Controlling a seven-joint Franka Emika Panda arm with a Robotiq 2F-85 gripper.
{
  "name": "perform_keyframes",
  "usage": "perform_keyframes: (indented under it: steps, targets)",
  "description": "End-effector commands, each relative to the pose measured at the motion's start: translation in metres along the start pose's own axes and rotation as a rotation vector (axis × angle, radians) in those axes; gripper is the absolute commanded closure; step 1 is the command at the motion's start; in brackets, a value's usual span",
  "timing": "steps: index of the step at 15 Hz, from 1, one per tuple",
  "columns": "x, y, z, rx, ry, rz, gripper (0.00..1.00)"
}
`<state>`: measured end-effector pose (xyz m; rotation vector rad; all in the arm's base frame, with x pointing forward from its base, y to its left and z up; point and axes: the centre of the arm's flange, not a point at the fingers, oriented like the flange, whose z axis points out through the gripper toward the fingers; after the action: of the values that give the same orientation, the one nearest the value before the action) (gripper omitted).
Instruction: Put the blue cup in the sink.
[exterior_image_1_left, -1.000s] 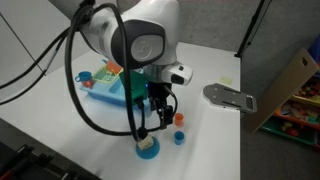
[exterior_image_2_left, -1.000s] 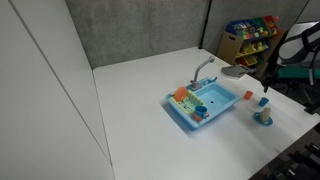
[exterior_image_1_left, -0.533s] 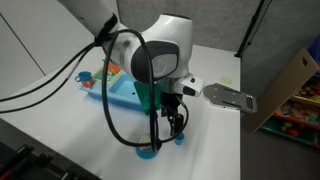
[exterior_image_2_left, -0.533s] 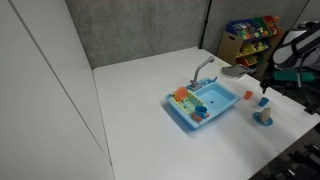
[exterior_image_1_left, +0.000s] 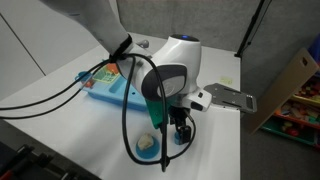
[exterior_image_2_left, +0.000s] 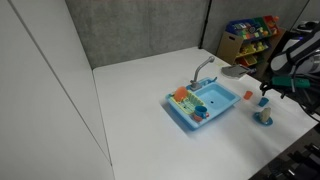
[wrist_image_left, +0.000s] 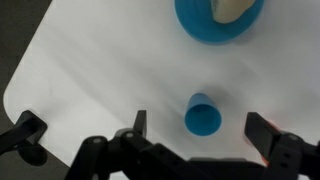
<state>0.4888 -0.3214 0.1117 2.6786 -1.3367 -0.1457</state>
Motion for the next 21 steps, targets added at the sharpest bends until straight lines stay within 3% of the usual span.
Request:
perform_keyframes:
  steps: [1,21]
  targets:
    - [0.014,0.003,0.013,0.027,0.022,0.004,0.00]
    - [0.031,-0.015,0.050,0.062,0.017,0.015,0.00]
